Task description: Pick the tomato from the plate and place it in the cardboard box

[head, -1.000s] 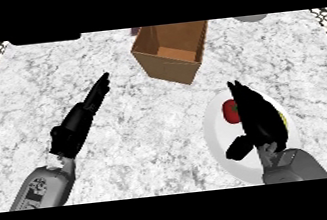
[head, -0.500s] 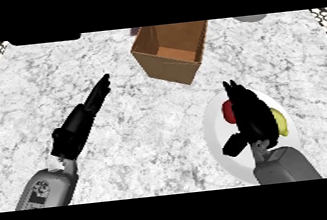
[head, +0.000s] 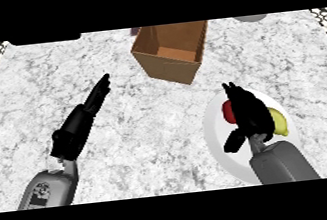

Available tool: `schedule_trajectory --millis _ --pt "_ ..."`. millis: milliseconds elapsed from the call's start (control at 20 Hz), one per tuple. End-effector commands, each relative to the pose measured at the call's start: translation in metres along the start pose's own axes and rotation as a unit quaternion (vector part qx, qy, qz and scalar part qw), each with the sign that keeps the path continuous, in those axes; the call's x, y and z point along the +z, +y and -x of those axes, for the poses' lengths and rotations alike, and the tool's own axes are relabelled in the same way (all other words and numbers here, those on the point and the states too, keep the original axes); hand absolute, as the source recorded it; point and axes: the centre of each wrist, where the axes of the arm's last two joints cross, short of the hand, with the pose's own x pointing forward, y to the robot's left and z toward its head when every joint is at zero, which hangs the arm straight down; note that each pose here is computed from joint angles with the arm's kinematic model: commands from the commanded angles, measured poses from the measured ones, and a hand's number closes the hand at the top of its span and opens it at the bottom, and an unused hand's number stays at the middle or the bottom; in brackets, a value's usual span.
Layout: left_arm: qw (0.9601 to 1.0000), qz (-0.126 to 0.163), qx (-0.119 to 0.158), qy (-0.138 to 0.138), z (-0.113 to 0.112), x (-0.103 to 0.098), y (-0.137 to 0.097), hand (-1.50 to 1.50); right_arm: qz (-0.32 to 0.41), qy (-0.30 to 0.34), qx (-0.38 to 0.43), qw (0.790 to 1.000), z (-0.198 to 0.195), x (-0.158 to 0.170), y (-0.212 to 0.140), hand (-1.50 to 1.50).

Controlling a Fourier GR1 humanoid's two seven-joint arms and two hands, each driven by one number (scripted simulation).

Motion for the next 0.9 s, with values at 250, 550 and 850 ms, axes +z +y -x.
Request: schedule_trajectory --millis 250,550,850 --pt "1.0000 0.003 0.006 0.003 0.004 -0.007 -0.010 0.00 -0.021 0.007 0.019 1.000 0.020 -0.005 0.022 -1.50" --pt "1.0000 0.002 -0.005 0.003 0.021 0.018 -0.006 0.00 -0.011 0.027 0.040 0.999 -0.006 -0.025 0.035 -1.50" --pt "0.9999 0.009 0.003 0.008 -0.002 0.003 0.004 0.00 -0.023 0.026 0.034 0.999 0.024 -0.028 0.035 1.50"
